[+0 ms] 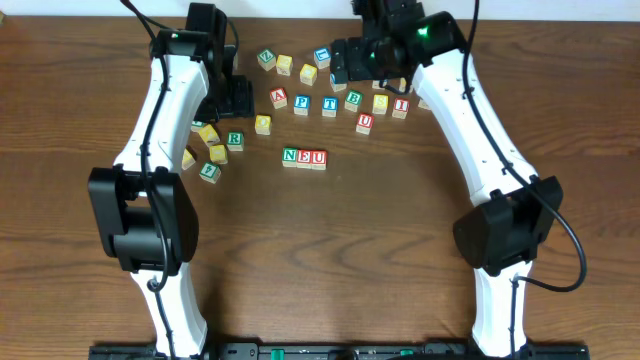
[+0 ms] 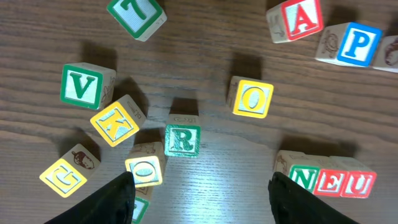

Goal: Spell out NEURIPS
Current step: 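Move left gripper over green R block and lower toward it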

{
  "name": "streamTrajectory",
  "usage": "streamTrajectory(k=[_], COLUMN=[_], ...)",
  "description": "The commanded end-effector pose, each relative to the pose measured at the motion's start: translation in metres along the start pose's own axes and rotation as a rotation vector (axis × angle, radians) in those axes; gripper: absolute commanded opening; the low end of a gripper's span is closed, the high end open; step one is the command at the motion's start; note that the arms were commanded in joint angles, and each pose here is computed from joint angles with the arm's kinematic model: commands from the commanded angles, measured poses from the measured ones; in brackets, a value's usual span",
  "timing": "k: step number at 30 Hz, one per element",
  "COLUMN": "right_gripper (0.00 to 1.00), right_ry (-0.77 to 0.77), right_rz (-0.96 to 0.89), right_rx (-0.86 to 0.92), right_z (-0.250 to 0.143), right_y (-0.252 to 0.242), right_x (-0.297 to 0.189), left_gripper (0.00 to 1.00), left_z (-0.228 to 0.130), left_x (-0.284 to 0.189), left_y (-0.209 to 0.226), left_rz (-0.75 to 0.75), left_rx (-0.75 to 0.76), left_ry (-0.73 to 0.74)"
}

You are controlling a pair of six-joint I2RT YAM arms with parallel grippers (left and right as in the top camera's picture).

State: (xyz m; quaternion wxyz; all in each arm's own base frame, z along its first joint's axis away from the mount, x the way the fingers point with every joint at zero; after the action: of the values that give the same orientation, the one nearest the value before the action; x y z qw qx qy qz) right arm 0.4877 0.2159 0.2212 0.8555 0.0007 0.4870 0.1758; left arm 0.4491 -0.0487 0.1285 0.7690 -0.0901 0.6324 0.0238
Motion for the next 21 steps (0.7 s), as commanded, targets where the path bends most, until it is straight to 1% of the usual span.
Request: streamTrajectory(k=[1, 3, 11, 16, 19, 21], right_gripper=[0.92, 0.92, 0.93, 0.93, 0.93, 0.93], right_ry=[-0.002, -0.001, 0.013, 0.026, 0.033, 0.036], right_rz=[-0.009, -0.014, -0.044, -0.058, -0.061, -0.062], right_rx=[0.030, 0.038, 0.084, 0.108, 0.112, 0.112], right_z=[0.003, 0.003, 0.002, -0.001, -0.002, -0.003], right_y=[-0.011, -0.015, -0.043, -0.057, -0.059, -0.059], right_x=[0.001, 0.000, -0.003, -0.005, -0.005, -0.005], left_gripper=[0.68, 0.64, 0.63, 0.62, 0.62, 0.62], left_z=[-0.003, -0.005, -0.011, -0.009, -0.006, -0.006], left_x=[0.014, 0.021, 0.060, 0.069, 0.069, 0.069], left_y=[0.007, 0.007, 0.012, 0.013, 0.021, 0.024], left_rz=[0.031, 0.036, 0.054, 0.062, 0.121, 0.139], left_rx=[-0.003, -0.004, -0.009, -0.014, -0.060, -0.062], left_ry=[0.032, 0.049, 0.118, 0.114, 0.092, 0.088])
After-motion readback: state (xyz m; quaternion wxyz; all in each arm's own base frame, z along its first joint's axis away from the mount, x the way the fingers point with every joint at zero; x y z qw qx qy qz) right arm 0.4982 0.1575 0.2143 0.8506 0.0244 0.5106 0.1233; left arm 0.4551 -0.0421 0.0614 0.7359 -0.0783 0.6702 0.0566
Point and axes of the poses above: each gripper's point midway between its finger pads, its own x axis out along the fingers, its own y axis along the line the jaws close on, z = x × y, the point moved 2 cm from there along -x, back along the fingers, and after that the axes turned 6 degrees about -x, right-handed, at the moved point
